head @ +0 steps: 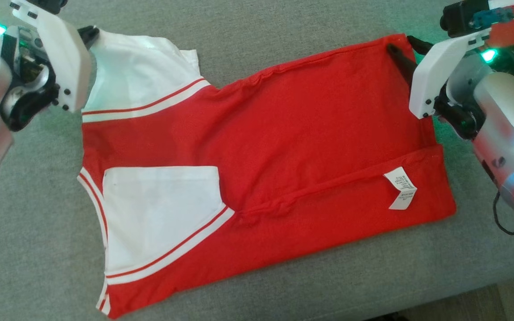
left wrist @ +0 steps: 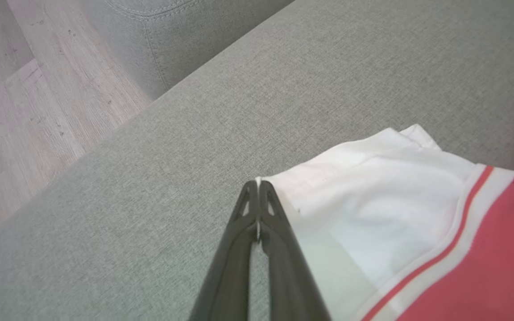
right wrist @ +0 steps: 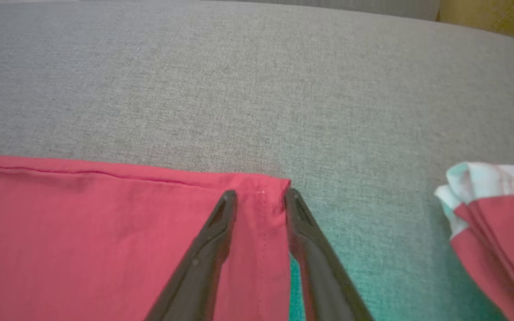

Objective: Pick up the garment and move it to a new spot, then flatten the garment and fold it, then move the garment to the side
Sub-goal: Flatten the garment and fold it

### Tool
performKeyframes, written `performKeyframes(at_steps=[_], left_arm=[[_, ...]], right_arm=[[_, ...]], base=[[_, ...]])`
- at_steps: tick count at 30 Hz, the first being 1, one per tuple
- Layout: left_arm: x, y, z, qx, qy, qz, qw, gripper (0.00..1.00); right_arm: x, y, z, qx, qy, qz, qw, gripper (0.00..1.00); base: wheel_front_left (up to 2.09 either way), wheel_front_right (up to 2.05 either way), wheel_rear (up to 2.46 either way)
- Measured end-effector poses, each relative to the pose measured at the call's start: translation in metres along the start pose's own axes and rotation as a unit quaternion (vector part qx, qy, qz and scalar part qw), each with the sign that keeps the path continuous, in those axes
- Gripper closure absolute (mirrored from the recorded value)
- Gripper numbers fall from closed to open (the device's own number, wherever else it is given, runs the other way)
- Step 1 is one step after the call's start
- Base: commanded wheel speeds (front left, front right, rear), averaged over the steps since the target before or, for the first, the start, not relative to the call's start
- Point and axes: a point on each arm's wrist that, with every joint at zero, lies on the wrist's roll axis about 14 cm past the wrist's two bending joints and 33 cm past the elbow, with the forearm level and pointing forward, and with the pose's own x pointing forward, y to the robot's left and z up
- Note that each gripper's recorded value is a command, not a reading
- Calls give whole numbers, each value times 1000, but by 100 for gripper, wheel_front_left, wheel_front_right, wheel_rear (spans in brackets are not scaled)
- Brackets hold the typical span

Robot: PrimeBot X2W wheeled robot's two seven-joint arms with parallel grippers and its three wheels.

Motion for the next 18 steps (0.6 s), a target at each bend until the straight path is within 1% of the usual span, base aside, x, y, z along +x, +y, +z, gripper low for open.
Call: performKeyframes(at_steps=[1, 5, 8, 11, 12, 13, 18], left_arm=[[-1, 0, -1, 0, 0, 0, 1000, 100], [-2, -1, -5, -2, 3, -1, 1000, 100], [-3, 0, -6, -2, 3, 0, 1000, 100], [-5, 2, -4, 0, -1, 4, 1000, 100], [-6, 3, -3, 0, -3, 5, 1000, 100], [-6, 4, -2, 1, -4, 6, 1000, 100], [-8, 2, -3, 0, -9, 6, 1000, 100]], right_arm=[[0, 0, 2, -2, -4, -1, 1000, 52], [1, -1, 6, -7, -12, -5, 1000, 63], [3, -2, 3, -11, -8, -8, 1000, 71], [4, -3, 1, -16, -9, -11, 1000, 81], [4, -3, 2, -16, -9, -11, 1000, 86], [4, -2, 3, -15, -10, -11, 1000, 100], [3, 1, 13, -24, -26, -9, 999, 100]], base=[[0, 0, 0], [0, 0, 0], [0, 0, 0], [0, 0, 0], [0, 0, 0], [0, 0, 0], [0, 0, 0]])
